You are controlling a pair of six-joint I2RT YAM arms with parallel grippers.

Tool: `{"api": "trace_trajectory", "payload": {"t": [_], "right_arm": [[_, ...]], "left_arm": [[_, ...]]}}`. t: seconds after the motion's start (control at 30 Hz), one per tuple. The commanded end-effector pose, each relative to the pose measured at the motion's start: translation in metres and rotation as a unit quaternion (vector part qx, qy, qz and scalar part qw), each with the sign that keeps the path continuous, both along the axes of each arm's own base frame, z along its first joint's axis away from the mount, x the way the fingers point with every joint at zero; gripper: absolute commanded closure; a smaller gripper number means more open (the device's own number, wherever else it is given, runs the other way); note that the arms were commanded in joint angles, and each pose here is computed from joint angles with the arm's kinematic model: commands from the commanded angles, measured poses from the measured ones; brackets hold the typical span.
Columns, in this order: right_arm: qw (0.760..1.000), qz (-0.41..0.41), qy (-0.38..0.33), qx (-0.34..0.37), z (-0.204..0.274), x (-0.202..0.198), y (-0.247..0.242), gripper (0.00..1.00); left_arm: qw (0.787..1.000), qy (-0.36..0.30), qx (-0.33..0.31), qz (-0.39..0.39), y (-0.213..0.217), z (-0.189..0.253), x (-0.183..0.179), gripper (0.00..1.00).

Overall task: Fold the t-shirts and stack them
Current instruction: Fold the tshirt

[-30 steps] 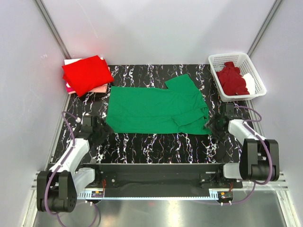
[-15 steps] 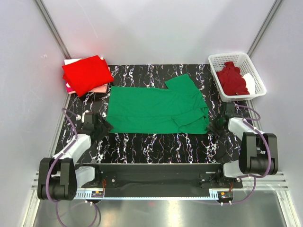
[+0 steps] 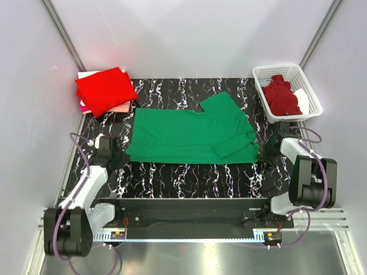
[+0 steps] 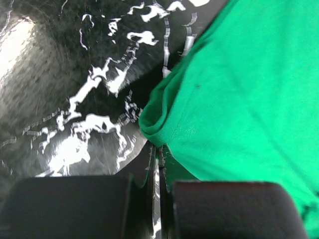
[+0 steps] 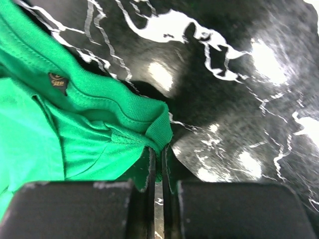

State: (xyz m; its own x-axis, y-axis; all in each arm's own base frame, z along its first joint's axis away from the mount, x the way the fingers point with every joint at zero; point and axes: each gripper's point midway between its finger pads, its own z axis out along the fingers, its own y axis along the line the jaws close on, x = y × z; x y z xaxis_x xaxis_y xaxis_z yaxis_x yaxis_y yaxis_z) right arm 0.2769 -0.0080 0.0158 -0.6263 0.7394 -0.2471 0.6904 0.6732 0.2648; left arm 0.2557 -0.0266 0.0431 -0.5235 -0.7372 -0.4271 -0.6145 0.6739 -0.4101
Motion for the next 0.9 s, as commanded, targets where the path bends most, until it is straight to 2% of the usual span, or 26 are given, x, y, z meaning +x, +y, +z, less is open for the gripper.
{"api": "trace_trajectory", "payload": {"t": [0.0, 0.07, 0.13, 0.17, 0.23, 0.27, 0.3, 0.37, 0.43, 0.47, 0.5, 0.53, 0.57, 0.6, 0.7, 0.77, 0.8, 0.83, 0.87], "right_arm": [[0.998, -0.016, 0.002, -0.053, 0.010, 0.000, -0.023, 1.00], [0.999, -0.017, 0.008, -0.047, 0.009, -0.003, -0.021, 0.99], [0.999, -0.020, 0.007, -0.049, 0.010, -0.002, -0.022, 0.91], [0.998, -0.023, 0.011, -0.051, 0.010, -0.004, -0.024, 0.67], [0.998, -0.029, 0.014, -0.050, 0.014, -0.005, -0.026, 0.41], [0.998, -0.031, 0.014, -0.054, 0.016, -0.005, -0.028, 0.29], [0.998, -0.032, 0.009, -0.058, 0.021, -0.003, -0.030, 0.19], [0.996, -0.033, -0.011, -0.086, 0.041, -0.002, -0.039, 0.17], [0.992, -0.032, -0.051, -0.109, 0.067, -0.001, -0.045, 0.17], [0.989, -0.022, -0.097, -0.106, 0.088, 0.000, -0.040, 0.17], [0.989, -0.022, -0.100, -0.106, 0.089, 0.001, -0.040, 0.18], [0.988, -0.008, -0.129, -0.087, 0.102, 0.003, -0.030, 0.18], [0.987, 0.005, -0.139, -0.074, 0.105, 0.002, -0.022, 0.18], [0.985, 0.020, -0.158, -0.061, 0.110, 0.006, -0.014, 0.19], [0.980, 0.078, -0.184, 0.003, 0.115, 0.010, 0.026, 0.22], [0.977, 0.122, -0.171, 0.041, 0.107, 0.013, 0.058, 0.28], [0.972, 0.141, -0.179, 0.051, 0.106, 0.019, 0.070, 0.29], [0.974, 0.152, -0.158, 0.063, 0.094, 0.019, 0.082, 0.29], [0.973, 0.162, -0.153, 0.065, 0.092, 0.022, 0.091, 0.34]], "left_arm": [[0.999, 0.000, 0.011, 0.034, 0.010, 0.004, -0.021, 1.00], [0.999, -0.009, 0.000, 0.038, 0.006, 0.008, -0.027, 1.00], [0.999, 0.000, -0.006, 0.040, 0.005, 0.007, -0.035, 1.00], [0.999, 0.004, -0.013, 0.036, 0.002, 0.007, -0.040, 0.99], [0.999, 0.008, -0.029, 0.029, -0.005, 0.008, -0.047, 0.90], [0.999, 0.003, -0.036, 0.023, -0.008, 0.011, -0.051, 0.69], [0.999, 0.000, -0.046, 0.018, -0.012, 0.013, -0.054, 0.59], [0.997, -0.038, -0.065, -0.014, -0.025, 0.033, -0.050, 0.36], [0.994, -0.079, -0.059, -0.045, -0.029, 0.071, -0.039, 0.28], [0.993, -0.086, -0.025, -0.081, -0.026, 0.111, -0.035, 0.10], [0.991, -0.086, -0.009, -0.097, -0.024, 0.110, -0.036, 0.10], [0.989, -0.096, 0.010, -0.110, -0.021, 0.137, -0.030, 0.06], [0.988, -0.093, 0.030, -0.116, -0.016, 0.144, -0.030, 0.05], [0.987, -0.088, 0.075, -0.115, -0.002, 0.150, -0.029, 0.04], [0.981, -0.071, 0.135, -0.120, 0.016, 0.149, -0.029, 0.02], [0.981, -0.065, 0.142, -0.117, 0.019, 0.140, -0.028, 0.01], [0.979, -0.076, 0.122, -0.142, 0.008, 0.142, -0.025, 0.01], [0.977, -0.091, 0.117, -0.154, 0.003, 0.146, -0.021, 0.01], [0.977, -0.092, 0.117, -0.155, 0.003, 0.146, -0.021, 0.01]]}}
